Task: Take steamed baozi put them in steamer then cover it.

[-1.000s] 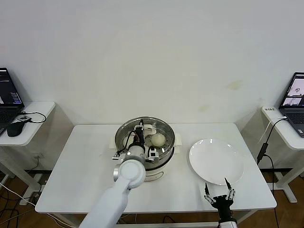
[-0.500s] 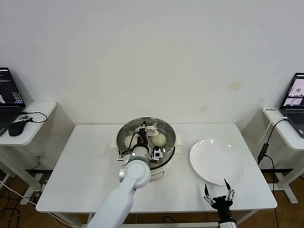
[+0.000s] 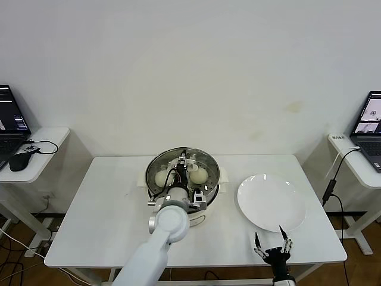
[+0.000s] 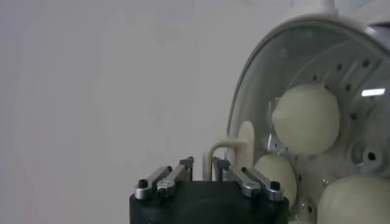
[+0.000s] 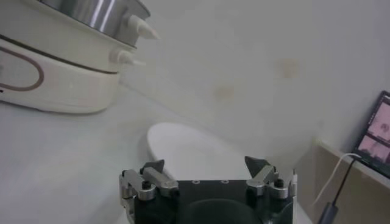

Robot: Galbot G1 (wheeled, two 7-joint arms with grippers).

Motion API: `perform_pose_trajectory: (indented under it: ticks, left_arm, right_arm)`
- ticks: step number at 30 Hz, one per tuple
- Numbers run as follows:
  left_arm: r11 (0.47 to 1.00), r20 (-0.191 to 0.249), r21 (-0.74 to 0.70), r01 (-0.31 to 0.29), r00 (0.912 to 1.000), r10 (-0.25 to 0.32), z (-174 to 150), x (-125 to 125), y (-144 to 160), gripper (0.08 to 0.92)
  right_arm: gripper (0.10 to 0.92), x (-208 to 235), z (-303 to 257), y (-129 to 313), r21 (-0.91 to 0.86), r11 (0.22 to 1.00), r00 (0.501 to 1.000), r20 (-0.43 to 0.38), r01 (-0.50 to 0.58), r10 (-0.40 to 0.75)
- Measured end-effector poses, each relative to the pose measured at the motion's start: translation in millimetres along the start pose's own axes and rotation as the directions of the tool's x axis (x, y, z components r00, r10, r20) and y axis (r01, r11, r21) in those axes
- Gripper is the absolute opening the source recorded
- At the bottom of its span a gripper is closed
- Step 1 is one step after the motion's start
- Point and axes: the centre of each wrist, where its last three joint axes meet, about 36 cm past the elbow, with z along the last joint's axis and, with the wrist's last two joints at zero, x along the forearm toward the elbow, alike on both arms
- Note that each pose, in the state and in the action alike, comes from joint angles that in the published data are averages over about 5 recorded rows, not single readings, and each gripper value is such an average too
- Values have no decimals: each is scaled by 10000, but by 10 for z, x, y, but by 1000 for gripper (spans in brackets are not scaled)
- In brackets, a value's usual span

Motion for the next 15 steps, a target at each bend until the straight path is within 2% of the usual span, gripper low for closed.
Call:
perform_pose_trajectory:
  ticks: [9,12,15]
  left_arm:
    - [9996,135,260,144,9998,-148,202,373,56,756]
    - [9990,247,388,202,9995,-211,283,564,76,809]
    - [9978,394,590,291,9987,-314,373,792,112,821]
  right_arm:
    - [823,57,20,5,109,9998,9999,-38,148,-148]
    - [823,74,21,-8,138,9997,9998,2,179,-180]
    - [823,87,17,-21,141,9997,9998,25,190,-190]
